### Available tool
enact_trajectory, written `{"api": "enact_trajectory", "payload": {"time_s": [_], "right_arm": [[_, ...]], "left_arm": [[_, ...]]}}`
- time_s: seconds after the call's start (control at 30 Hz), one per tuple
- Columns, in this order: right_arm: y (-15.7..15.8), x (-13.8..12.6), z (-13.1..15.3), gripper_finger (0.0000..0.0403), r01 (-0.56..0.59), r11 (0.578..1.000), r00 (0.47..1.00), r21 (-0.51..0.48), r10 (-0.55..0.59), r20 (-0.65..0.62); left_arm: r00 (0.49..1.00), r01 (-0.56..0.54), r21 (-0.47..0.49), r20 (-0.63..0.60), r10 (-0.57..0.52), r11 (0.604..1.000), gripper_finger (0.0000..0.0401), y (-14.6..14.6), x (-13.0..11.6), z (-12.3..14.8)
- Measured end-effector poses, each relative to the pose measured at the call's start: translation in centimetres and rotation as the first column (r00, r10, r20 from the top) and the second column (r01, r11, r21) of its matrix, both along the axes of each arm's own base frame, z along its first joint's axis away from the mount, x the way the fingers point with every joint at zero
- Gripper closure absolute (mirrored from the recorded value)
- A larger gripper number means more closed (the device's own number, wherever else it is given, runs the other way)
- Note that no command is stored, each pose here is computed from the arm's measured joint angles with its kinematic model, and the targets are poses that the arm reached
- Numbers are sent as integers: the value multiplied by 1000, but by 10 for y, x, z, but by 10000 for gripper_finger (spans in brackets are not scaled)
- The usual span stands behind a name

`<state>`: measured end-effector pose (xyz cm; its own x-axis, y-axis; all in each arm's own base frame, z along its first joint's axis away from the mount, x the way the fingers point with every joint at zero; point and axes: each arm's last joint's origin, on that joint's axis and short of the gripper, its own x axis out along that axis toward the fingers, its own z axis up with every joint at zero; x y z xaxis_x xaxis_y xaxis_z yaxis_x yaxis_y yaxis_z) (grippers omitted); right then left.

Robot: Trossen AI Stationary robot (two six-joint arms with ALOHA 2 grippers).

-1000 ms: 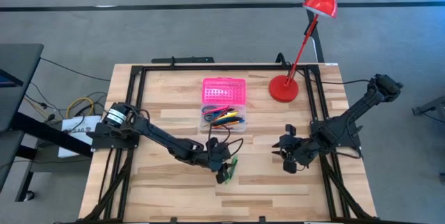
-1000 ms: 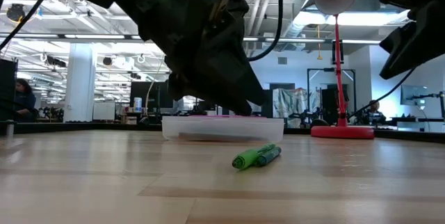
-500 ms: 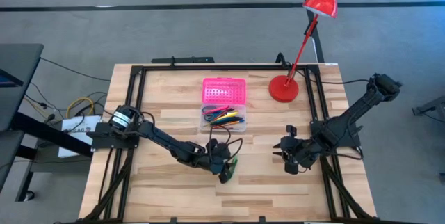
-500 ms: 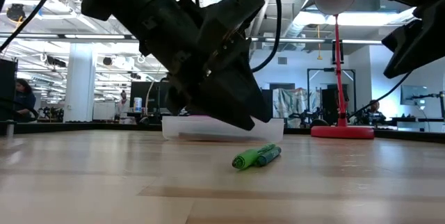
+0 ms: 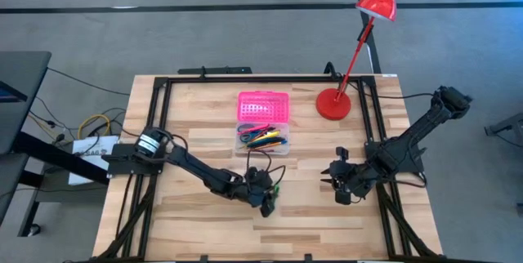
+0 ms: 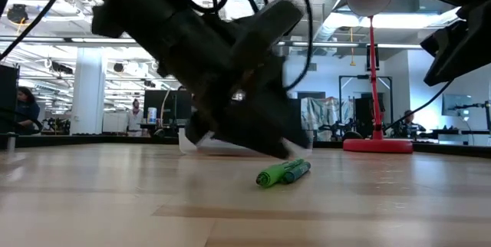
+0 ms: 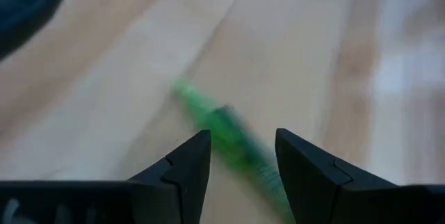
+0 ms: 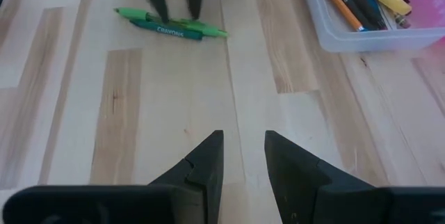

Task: Pick & place school supplies into a supply box
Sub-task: Put the green pen into the pink supply box

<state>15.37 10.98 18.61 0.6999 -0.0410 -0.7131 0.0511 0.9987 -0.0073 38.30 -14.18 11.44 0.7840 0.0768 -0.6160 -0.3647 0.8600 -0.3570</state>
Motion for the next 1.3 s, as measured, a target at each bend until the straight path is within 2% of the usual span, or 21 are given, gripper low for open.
{"api": "enact_trajectory", "payload": {"time_s": [0.1,0.27,0.43,0.73,1.0,1.3], "right_arm": [[0,-1,0,305,-5,1000,1000,-2,5,-4],[3,-4,-1,305,-27,1000,1000,-11,27,-14],[3,-6,-2,305,-36,999,999,-22,36,-27],[4,-5,-1,305,-35,999,999,-18,34,-20],[3,-5,-1,305,-27,999,1000,-24,27,-16],[3,-5,-1,305,-13,999,1000,-38,13,-2]], "left_arm": [[1000,-14,-58,26,15,998,244,-6,5,-2],[995,-83,-2,45,83,997,244,-8,4,-1],[995,-87,-30,39,88,996,244,-8,5,-1],[999,-36,-70,-7,35,997,244,-16,1,-3],[990,15,23,-143,-12,1000,257,-25,5,12],[993,34,9,-117,-32,999,286,-28,11,20]]}}
